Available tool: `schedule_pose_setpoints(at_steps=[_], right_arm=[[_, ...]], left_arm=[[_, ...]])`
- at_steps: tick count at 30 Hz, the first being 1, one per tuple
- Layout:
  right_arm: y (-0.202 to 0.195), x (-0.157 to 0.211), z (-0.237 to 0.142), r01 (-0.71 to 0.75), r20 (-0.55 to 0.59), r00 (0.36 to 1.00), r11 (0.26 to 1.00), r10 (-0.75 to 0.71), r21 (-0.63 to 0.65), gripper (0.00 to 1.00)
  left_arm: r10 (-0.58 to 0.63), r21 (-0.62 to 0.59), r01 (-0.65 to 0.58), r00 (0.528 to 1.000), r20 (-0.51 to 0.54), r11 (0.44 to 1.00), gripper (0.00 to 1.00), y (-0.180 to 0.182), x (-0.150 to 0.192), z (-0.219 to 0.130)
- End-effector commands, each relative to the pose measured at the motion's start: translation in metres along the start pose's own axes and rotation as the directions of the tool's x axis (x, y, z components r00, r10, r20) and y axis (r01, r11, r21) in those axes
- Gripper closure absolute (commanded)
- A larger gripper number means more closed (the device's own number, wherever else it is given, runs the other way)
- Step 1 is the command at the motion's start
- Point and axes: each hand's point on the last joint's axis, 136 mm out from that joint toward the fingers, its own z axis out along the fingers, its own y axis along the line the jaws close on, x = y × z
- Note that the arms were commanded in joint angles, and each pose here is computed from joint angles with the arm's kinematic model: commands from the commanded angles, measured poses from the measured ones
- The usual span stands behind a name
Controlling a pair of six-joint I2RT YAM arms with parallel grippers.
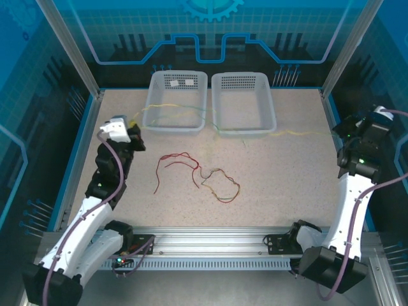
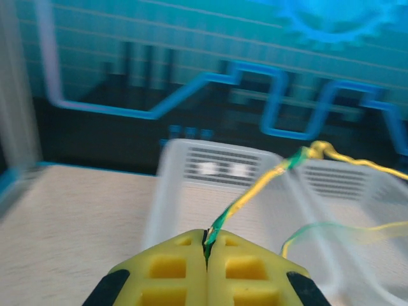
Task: Untangle the cables
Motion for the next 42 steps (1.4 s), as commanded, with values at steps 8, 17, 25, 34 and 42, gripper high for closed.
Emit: schedule_pose_setpoints(at_steps=[8,17,25,34,42], right_arm=[[0.016,0.004,-0.003,-0.052,-0.01,0.999,0.991,0.051,-0.127,1.0],[0.044,0.021,-0.01,0.001,-0.026,1.0,0.975,-0.007,-0.221,1.0],[0.04,0.019,-0.019,0.037,0.003,0.999,0.979,-0.037,-0.203,1.0],[0.04,0.02,-0.018,0.042,-0.003,0.999,0.978,-0.044,-0.204,1.0],[0.038,0.023,-0.014,0.04,-0.009,0.999,0.979,-0.042,-0.199,1.0]], left_arm=[[-0.13,0.074,0.127,0.991,0.033,0.989,1.0,-0.005,-0.045,0.008],[-0.024,0.062,0.02,0.998,0.062,0.998,1.0,-0.019,-0.073,0.018],[0.088,-0.044,-0.084,0.992,0.086,0.995,1.0,-0.02,-0.076,0.044],[0.066,-0.093,-0.054,0.988,0.14,0.994,1.0,-0.019,-0.097,0.061],[0.067,-0.064,-0.057,0.985,0.16,0.996,1.0,-0.03,-0.117,0.069]])
